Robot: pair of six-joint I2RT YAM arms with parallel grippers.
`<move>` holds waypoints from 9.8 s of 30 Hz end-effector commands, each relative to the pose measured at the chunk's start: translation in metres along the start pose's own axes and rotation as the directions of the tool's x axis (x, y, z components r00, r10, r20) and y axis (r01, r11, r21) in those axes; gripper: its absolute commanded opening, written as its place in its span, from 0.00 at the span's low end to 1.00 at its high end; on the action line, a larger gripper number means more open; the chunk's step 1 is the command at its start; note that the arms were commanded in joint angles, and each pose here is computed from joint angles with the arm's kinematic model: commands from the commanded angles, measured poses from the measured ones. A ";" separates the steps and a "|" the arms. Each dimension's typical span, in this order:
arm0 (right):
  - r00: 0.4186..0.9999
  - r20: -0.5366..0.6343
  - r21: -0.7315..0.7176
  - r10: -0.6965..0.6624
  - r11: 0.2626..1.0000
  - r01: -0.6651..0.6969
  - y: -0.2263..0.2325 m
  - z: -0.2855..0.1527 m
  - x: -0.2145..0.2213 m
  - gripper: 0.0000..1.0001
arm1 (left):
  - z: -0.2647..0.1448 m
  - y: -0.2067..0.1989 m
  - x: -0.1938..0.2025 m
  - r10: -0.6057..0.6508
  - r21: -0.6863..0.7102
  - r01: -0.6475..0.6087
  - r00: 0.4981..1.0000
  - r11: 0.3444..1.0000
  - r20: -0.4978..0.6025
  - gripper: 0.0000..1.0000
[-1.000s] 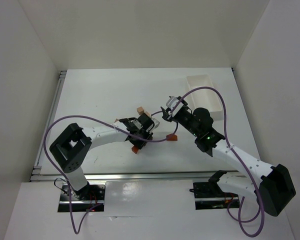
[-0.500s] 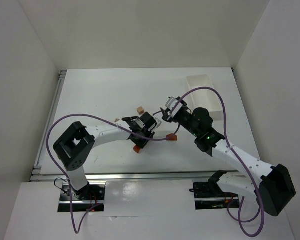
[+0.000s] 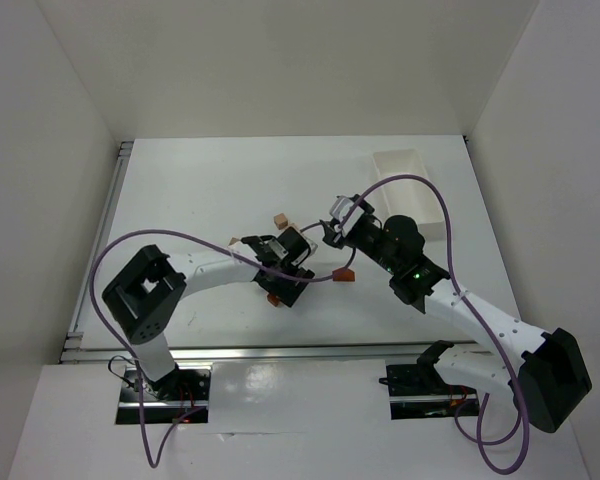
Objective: Build the wood block tower
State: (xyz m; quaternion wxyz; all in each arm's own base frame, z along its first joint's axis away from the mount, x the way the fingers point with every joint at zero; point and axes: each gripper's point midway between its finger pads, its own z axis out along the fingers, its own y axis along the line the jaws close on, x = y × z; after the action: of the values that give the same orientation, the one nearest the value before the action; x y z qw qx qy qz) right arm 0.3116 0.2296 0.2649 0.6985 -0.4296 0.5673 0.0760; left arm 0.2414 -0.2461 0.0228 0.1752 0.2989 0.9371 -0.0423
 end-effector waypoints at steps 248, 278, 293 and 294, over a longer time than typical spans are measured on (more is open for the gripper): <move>0.708 -0.641 -0.076 0.296 0.894 -0.442 0.169 0.028 0.105 0.08 | -0.152 0.177 -0.007 -0.799 0.272 0.785 0.414 0.556 0.437 0.99; 0.722 -0.620 -0.088 0.308 0.887 -0.453 0.167 0.030 0.096 0.52 | -0.145 0.172 -0.015 -0.779 0.240 0.772 0.462 0.589 0.424 0.99; 0.704 -0.642 -0.076 0.304 0.888 -0.453 0.171 0.029 0.106 0.48 | -0.147 0.171 -0.016 -0.775 0.236 0.770 0.467 0.593 0.426 0.99; 0.704 -0.642 -0.069 0.304 0.891 -0.448 0.170 0.029 0.107 0.48 | -0.147 0.171 -0.016 -0.775 0.236 0.770 0.467 0.593 0.426 0.99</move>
State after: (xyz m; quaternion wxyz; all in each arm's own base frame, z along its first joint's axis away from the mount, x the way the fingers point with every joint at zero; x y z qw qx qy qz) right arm 0.2662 0.3085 0.0765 0.3729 -0.3853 0.8337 0.1317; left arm 0.2986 -0.0880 0.1537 0.3402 -0.1885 0.9005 -0.1944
